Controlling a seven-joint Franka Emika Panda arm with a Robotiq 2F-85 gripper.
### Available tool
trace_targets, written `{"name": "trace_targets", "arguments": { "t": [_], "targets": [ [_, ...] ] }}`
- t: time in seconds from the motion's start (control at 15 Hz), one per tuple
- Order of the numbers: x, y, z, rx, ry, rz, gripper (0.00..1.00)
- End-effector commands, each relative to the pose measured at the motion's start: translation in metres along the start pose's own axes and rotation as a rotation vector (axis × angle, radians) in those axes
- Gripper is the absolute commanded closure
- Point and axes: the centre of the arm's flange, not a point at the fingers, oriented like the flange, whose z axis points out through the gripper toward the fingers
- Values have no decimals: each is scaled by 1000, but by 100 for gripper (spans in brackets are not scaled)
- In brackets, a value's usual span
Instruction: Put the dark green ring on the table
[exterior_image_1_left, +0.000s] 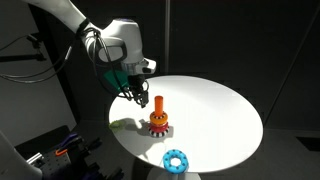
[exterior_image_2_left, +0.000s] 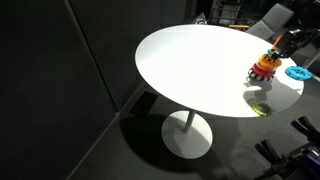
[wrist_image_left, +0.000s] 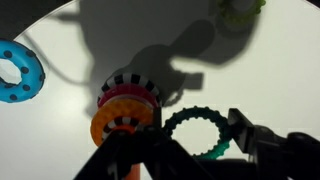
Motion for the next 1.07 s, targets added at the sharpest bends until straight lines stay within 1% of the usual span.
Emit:
{"name": "trace_targets", "arguments": {
  "t": [0.0, 0.07, 0.13, 0.33, 0.8, 1.0],
  "targets": [
    [14, 8, 9, -2, -19, -2, 7],
    [15, 10, 11, -5, -24, 2, 2],
    [16, 11, 13, -8, -30, 4, 0],
    [17, 15, 14, -15, -55, 14, 0],
    [13, 20, 3, -29, -194, 11, 0],
    [11, 21, -2, -45, -215, 10, 0]
  ]
}}
